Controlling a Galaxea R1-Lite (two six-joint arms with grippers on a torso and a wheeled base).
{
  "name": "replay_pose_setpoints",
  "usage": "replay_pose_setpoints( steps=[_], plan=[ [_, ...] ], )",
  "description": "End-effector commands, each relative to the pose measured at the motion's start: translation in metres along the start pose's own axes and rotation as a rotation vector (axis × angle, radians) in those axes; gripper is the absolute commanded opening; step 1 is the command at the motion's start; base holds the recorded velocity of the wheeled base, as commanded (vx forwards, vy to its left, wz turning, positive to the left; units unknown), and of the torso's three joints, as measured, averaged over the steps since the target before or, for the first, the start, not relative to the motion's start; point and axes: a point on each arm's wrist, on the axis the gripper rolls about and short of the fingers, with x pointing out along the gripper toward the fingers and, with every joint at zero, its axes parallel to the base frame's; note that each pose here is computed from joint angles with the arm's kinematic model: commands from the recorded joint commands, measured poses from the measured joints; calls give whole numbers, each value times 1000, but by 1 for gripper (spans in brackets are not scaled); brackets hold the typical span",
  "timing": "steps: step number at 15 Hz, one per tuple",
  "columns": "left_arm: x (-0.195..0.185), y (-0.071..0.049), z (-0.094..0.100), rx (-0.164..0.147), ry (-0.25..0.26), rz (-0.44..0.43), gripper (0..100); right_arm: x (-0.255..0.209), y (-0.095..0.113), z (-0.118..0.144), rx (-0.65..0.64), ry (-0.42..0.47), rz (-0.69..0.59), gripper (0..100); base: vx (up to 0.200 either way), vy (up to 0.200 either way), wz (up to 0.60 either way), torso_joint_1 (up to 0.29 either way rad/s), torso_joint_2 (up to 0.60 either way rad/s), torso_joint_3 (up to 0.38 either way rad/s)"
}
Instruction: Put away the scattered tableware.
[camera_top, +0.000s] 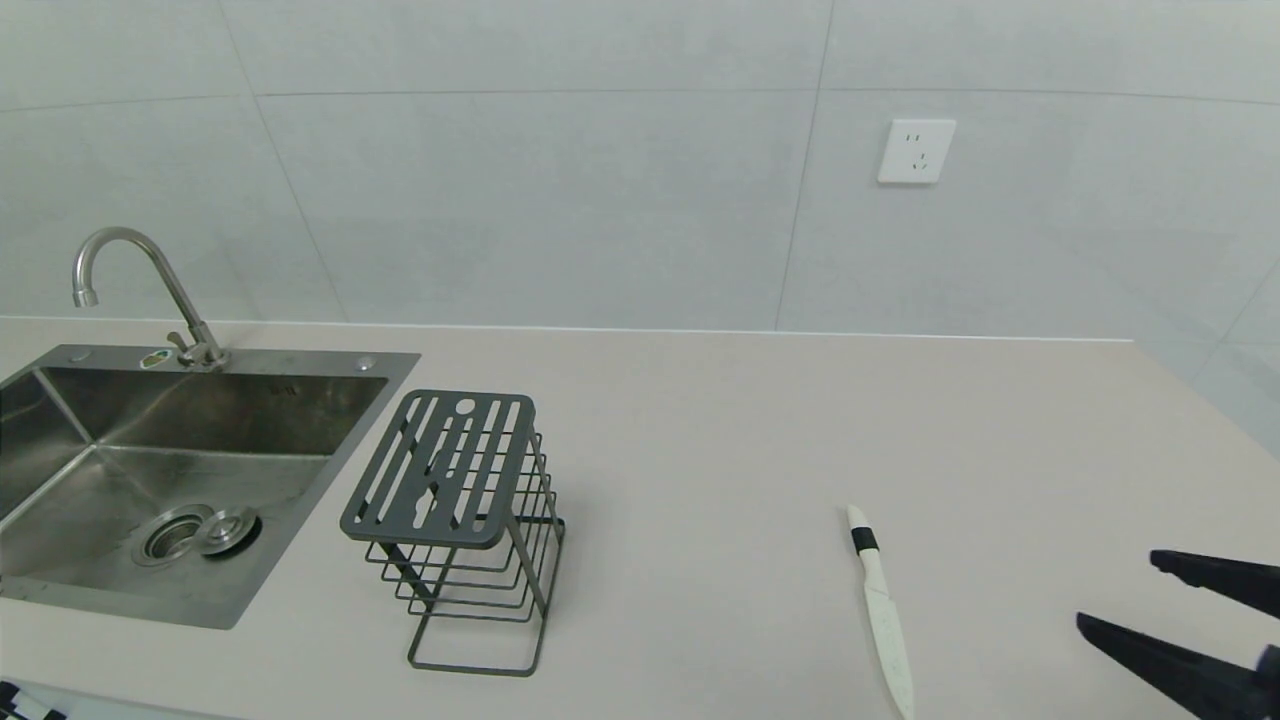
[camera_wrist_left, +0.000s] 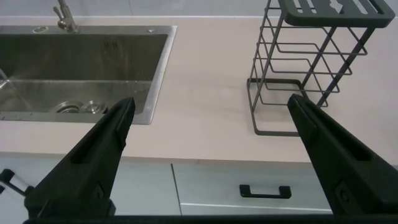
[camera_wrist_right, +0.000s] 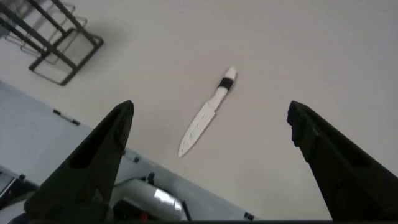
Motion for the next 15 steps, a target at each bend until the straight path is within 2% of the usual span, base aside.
replay_pose_setpoints(
  steps=[1,5,8,11,14,15],
  plan=[
    [0,0,0,0,1,0,100,26,-2,-4,12,142,26,100,0,0,0,0,0,0],
    [0,0,0,0,1,-1,100,63,8,1,-43,279,57,100,0,0,0,0,0,0],
    [0,0,0,0,1,-1,100,93,12,22,-64,300,46,100,0,0,0,0,0,0],
    [0,0,0,0,1,-3,100,115,26,29,-93,329,27,100,0,0,0,0,0,0],
    [0,0,0,0,1,-3,100,139,53,6,91,456,-42,100,0,0,0,0,0,0],
    [0,0,0,0,1,-3,100,145,58,3,145,472,-79,100,0,0,0,0,0,0]
  ],
)
